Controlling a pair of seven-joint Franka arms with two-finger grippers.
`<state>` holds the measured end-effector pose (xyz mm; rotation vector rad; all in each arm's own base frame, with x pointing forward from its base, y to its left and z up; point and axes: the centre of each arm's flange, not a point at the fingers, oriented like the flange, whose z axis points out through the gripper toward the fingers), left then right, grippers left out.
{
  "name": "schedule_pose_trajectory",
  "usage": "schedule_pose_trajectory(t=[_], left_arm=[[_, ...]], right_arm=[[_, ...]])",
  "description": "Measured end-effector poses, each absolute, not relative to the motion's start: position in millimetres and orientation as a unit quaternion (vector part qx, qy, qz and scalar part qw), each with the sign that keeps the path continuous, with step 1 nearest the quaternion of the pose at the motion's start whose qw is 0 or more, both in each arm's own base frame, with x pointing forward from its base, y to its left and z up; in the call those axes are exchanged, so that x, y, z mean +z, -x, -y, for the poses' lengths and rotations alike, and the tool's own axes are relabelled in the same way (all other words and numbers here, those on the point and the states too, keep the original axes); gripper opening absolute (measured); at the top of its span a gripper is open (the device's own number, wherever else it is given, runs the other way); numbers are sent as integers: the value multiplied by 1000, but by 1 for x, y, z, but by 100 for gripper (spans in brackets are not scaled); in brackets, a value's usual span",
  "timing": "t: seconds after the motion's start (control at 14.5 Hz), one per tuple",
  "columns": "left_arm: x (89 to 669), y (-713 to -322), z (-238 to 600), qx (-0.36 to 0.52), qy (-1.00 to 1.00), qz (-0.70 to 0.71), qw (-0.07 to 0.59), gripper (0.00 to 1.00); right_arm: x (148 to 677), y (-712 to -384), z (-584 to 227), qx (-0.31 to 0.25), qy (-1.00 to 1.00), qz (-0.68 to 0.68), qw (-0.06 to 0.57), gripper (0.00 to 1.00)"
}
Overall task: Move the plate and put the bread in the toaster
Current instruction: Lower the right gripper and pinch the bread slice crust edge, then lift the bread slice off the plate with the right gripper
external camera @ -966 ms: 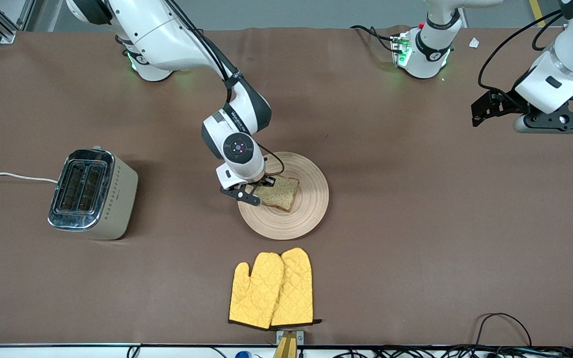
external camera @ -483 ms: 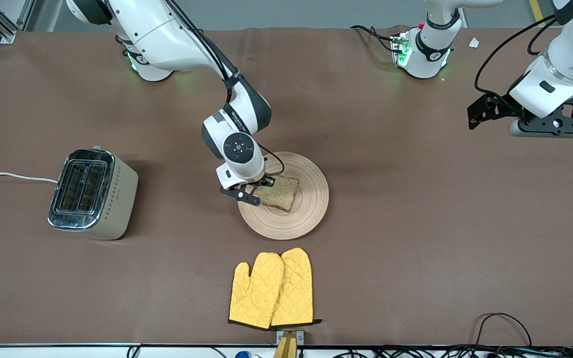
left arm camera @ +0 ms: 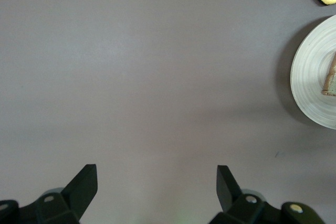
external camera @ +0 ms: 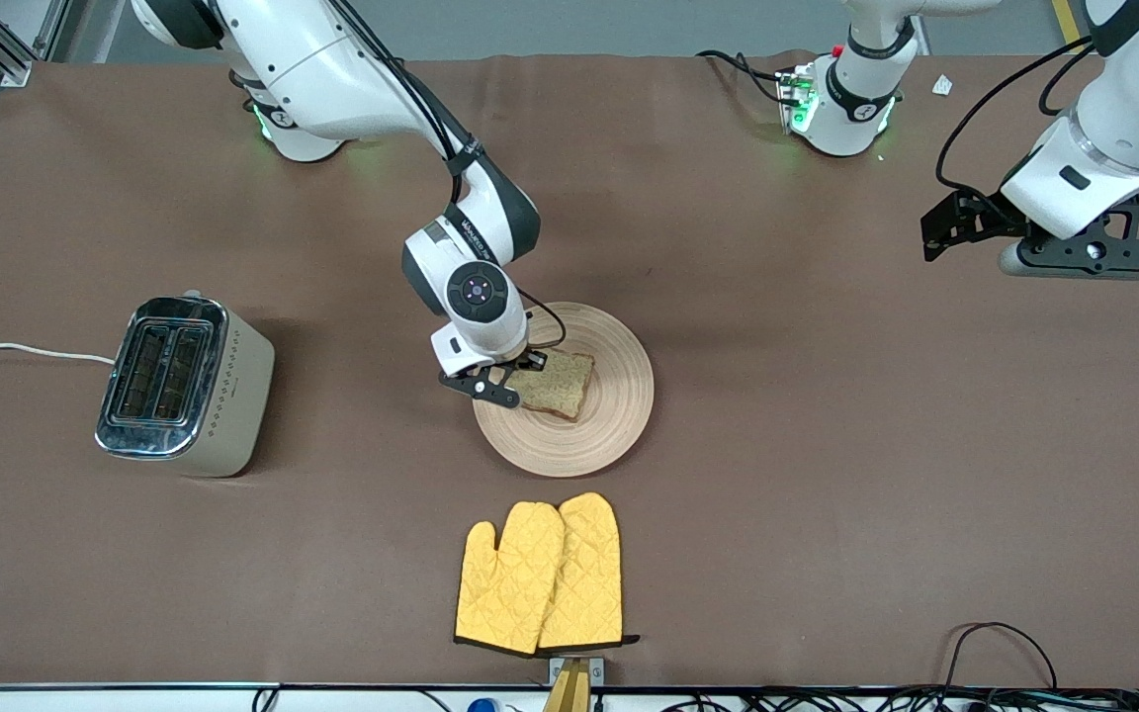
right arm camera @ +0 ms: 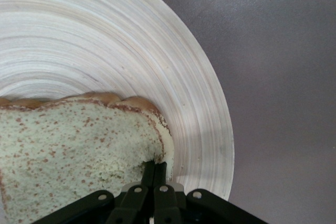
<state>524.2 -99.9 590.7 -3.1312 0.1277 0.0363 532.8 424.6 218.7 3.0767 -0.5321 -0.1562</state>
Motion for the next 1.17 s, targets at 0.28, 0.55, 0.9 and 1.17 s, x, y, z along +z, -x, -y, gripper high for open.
schedule_pose_trajectory(t=[0.28,0.55,0.9,1.17], left_arm=[[591,-524,100,12,999,-41,4,100],[591,-524,100,12,999,-41,4,100],[591,-524,100,12,999,-41,4,100],[591,-524,100,12,999,-41,4,100]], right_arm=[[221,-534,-426,-50,-984,170,7,2],[238,-536,-432,-53,-985,167,7,2],[268,-537,-435,-57,-985,164,10,2],[290,-539,-437,-69,-984,161,22,2]])
